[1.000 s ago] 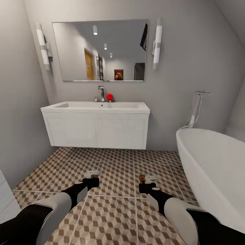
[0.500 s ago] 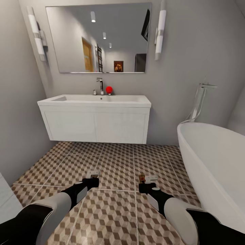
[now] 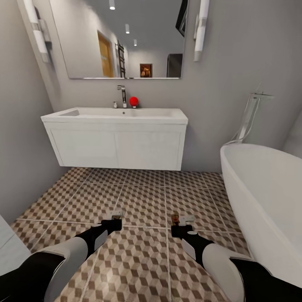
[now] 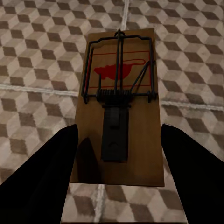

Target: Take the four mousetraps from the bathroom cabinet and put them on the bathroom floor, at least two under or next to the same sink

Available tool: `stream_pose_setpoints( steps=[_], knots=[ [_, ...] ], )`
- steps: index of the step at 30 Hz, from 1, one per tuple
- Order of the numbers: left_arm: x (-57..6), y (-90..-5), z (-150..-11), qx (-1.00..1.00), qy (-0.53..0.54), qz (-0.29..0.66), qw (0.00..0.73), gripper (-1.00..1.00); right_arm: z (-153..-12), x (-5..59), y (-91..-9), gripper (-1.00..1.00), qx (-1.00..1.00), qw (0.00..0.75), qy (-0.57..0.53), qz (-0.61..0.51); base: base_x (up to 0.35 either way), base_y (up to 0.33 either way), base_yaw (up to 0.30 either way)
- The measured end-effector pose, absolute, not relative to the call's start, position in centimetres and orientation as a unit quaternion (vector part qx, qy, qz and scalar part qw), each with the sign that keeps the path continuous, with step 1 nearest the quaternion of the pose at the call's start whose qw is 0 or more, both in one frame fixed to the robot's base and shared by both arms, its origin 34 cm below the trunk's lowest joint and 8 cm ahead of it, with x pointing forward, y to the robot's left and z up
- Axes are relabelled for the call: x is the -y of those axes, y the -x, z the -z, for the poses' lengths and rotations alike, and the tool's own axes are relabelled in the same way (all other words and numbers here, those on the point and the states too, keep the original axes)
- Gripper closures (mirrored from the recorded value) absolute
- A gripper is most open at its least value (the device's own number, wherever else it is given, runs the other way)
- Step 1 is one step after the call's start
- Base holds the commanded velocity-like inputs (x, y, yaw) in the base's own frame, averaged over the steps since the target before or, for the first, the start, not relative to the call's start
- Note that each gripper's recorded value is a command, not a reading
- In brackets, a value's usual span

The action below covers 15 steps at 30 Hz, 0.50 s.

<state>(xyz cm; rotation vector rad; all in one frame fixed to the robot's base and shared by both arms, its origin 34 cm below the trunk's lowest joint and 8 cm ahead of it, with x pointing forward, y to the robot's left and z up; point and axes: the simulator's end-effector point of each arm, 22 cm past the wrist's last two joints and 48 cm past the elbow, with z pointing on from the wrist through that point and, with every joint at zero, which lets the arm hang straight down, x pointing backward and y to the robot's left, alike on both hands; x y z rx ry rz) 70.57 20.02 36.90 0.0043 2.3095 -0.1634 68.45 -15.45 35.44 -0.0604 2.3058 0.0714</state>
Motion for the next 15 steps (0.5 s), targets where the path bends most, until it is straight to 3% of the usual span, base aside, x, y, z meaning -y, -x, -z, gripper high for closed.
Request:
stream_pose_setpoints(
  steps=[15],
  knots=[
    [-20.14,-70.67,-36.58,-0.913,-0.002,0.062,0.404,1.00,-34.93,15.57,-68.34,1.00,-0.915,0.402,0.024,-0.028,0.000,0.000,0.000]
  ],
)
